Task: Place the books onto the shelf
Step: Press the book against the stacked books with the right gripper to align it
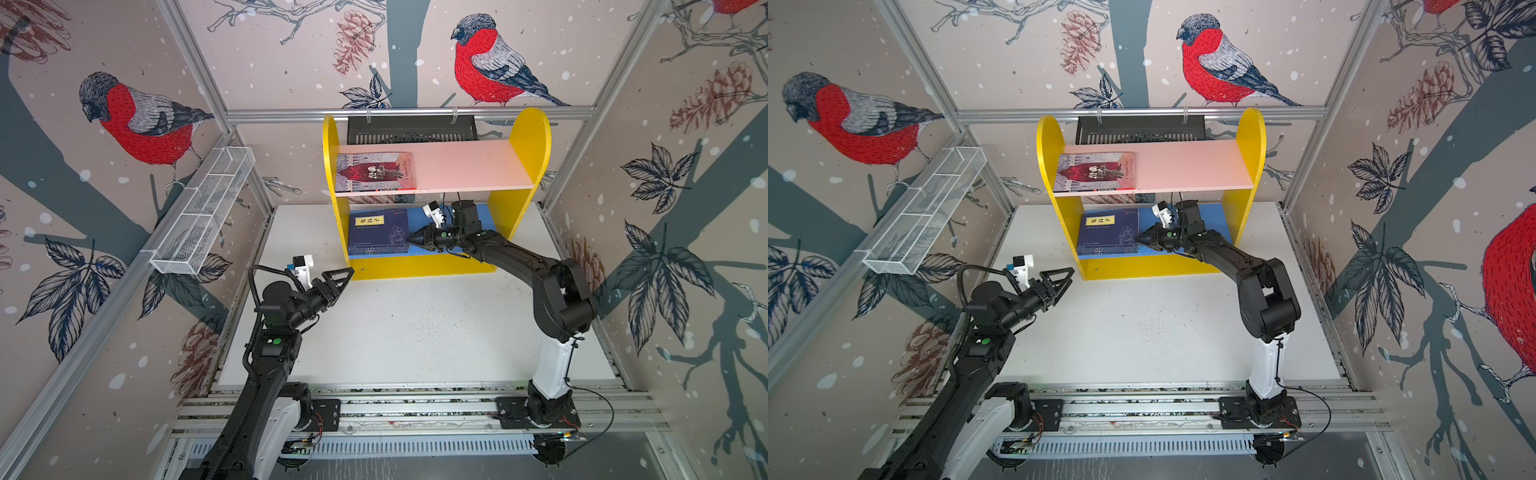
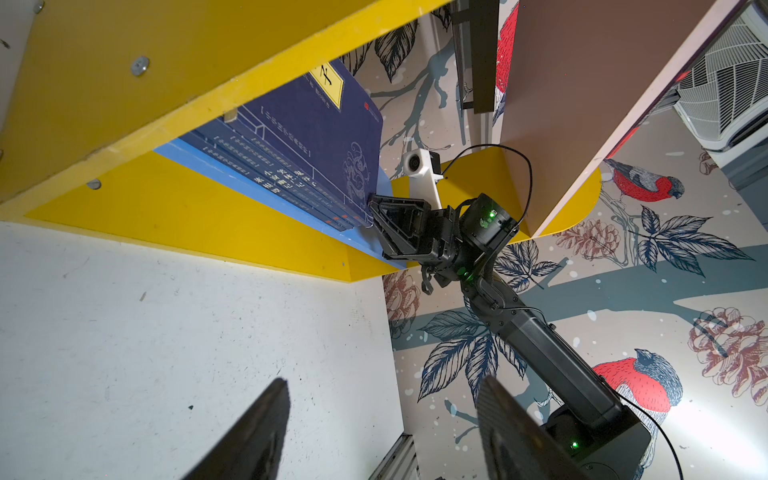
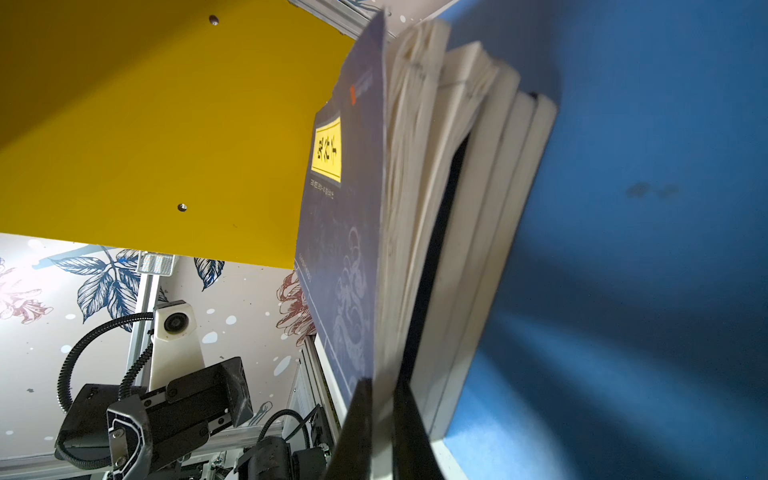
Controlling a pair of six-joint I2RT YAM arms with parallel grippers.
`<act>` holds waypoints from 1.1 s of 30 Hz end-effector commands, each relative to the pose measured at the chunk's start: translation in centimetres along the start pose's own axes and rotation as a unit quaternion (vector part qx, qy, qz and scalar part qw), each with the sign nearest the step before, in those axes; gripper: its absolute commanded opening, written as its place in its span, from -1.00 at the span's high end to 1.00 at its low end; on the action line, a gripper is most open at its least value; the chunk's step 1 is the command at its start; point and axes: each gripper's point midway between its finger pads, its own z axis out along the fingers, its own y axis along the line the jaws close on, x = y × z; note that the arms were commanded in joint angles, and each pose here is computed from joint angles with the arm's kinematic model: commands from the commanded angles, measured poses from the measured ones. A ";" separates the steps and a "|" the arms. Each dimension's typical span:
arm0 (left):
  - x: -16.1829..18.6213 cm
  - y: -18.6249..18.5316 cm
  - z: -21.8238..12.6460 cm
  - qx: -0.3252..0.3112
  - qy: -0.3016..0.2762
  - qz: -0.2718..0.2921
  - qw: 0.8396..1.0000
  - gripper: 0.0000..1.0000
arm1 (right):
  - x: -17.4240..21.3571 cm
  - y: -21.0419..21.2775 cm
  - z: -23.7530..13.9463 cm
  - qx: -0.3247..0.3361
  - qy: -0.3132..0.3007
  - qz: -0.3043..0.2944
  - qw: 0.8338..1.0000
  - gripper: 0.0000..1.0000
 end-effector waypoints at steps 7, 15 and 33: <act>-0.2 -0.8 -0.1 0.015 -0.005 0.012 1.000 -0.44 | -0.5 0.8 0.1 -0.010 -0.011 -0.008 1.000 0.93; -0.2 -0.8 0.0 0.015 -0.003 0.012 1.000 -0.44 | -0.3 0.6 0.5 -0.005 -0.002 -0.008 1.000 0.92; -0.2 -0.8 0.0 0.016 -0.002 0.012 1.000 -0.44 | -0.8 0.4 -0.1 0.012 -0.014 -0.014 1.000 0.37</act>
